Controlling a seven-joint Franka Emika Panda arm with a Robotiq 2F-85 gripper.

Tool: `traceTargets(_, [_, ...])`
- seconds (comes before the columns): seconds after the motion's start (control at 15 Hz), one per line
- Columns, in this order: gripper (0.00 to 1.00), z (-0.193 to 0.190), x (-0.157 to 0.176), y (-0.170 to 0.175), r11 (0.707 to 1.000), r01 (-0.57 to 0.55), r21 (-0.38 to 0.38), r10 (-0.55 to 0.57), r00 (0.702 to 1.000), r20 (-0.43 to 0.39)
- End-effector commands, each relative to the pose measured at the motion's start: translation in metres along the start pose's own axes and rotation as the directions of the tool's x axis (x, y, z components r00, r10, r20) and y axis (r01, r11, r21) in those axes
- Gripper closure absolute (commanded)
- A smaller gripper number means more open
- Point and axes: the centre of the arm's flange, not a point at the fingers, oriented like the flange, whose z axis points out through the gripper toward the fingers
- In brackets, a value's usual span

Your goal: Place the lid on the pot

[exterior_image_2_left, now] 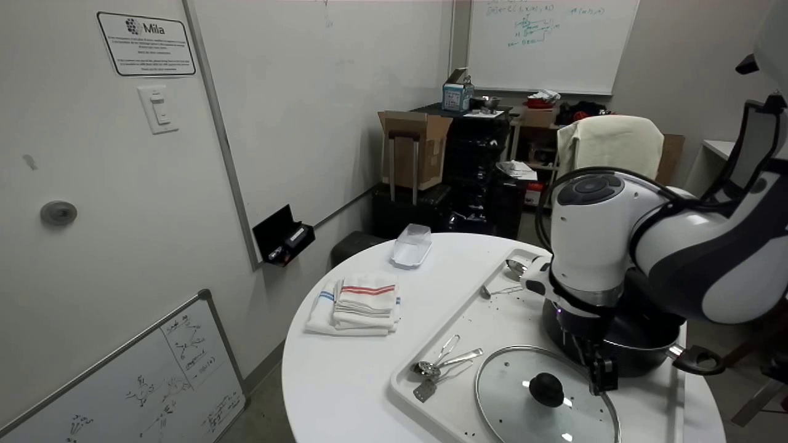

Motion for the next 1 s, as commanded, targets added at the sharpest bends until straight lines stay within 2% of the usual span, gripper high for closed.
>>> traceTargets(0.0, [0.00,0.019,0.019,0.003,0.999,0.025,-0.023,-0.025,1.000,-0.012])
traceTargets(0.93, [0.00,0.046,0.043,0.008,0.999,0.029,-0.034,-0.030,0.999,-0.040])
